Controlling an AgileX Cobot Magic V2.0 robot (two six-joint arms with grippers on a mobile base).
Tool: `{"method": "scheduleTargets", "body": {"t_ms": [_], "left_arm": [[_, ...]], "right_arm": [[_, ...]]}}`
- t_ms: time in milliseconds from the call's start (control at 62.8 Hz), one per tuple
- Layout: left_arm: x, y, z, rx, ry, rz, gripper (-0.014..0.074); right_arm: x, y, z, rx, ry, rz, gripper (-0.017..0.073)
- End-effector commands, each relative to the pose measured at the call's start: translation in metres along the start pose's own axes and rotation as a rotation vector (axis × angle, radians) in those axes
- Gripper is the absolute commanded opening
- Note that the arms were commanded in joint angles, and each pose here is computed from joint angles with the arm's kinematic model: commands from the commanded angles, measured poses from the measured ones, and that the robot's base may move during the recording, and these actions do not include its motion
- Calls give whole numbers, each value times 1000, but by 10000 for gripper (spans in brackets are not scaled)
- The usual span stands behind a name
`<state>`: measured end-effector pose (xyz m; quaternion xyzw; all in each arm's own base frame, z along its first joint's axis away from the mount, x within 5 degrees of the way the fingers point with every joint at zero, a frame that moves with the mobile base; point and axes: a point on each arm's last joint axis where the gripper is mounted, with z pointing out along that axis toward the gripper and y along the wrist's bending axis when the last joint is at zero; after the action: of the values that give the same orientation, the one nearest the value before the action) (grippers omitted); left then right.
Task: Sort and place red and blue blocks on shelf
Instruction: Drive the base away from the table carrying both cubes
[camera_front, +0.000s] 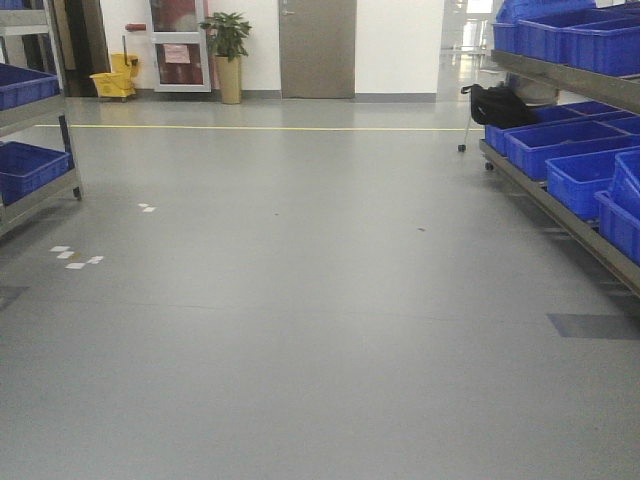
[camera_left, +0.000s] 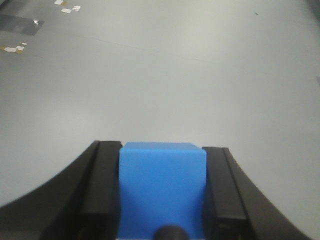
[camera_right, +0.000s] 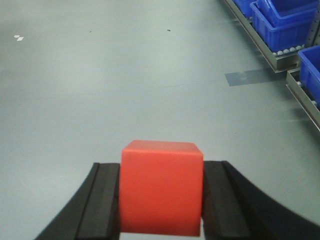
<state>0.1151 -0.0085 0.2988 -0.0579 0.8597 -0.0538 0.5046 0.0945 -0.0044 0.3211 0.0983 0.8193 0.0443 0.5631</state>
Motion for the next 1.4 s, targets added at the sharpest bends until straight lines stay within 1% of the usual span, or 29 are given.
{"method": "scheduleTargets", "body": {"t_ms": [0,1385], "left_arm": [[-15,-4,-5,31,-98,-4,124],[-15,-4,-5,31,-98,-4,124]], "right_arm": [[-16,1,-4,-2,-101,-13,56],[-16,1,-4,-2,-101,-13,56]]}}
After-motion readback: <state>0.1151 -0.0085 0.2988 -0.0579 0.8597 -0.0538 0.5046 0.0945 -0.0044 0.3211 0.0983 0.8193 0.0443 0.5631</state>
